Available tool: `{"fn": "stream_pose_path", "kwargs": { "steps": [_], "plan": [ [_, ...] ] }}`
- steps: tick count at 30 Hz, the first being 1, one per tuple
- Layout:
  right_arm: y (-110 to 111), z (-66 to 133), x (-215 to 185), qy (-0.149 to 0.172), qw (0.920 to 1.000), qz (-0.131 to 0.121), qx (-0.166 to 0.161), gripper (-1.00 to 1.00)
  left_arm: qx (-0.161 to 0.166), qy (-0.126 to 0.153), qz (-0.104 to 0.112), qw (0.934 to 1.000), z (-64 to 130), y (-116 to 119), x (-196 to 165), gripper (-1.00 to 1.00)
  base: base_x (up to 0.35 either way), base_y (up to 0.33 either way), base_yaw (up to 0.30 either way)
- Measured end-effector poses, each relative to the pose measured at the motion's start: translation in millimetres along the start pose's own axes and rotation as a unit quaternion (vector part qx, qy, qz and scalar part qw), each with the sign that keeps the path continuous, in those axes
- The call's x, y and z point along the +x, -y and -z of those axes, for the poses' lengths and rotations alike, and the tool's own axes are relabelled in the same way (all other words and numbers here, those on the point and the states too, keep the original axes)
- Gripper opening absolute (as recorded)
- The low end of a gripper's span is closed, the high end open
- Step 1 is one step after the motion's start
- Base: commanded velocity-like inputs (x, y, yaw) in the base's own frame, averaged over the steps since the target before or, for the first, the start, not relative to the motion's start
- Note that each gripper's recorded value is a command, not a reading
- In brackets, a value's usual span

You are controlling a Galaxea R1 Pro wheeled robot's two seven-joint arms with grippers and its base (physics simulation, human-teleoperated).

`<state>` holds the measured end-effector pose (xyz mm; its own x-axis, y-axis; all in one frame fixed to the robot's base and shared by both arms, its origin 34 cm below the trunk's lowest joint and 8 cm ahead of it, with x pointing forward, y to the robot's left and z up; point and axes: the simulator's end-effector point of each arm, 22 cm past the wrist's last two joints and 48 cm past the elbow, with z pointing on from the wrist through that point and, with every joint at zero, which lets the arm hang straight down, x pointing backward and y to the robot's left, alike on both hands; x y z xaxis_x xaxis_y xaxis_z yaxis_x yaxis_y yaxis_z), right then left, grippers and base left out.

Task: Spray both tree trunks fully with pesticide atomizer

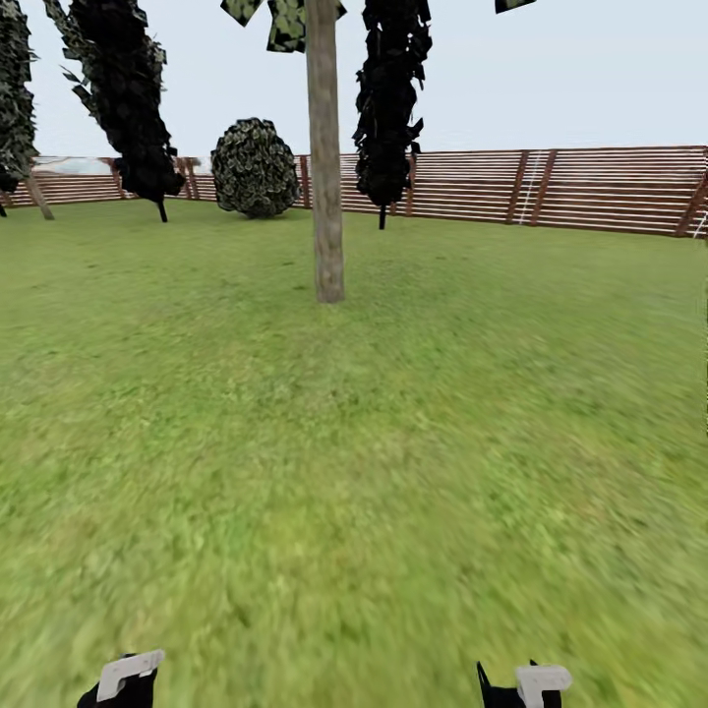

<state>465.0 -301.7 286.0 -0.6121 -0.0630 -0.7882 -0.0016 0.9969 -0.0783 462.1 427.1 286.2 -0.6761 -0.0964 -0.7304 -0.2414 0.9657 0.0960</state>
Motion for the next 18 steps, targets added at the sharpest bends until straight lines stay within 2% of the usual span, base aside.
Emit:
{"fn": "stream_pose_path", "kwargs": {
  "steps": [18],
  "plan": [
    [-0.4, 0.0, 0.0, 0.000, 1.0000, 0.001, -0.001, 1.00, -0.002, -0.001, -0.001, 1.0000, 0.0, -2.6, 0.2, -1.00, 0.334, -0.002, -0.008]
  ]
}}
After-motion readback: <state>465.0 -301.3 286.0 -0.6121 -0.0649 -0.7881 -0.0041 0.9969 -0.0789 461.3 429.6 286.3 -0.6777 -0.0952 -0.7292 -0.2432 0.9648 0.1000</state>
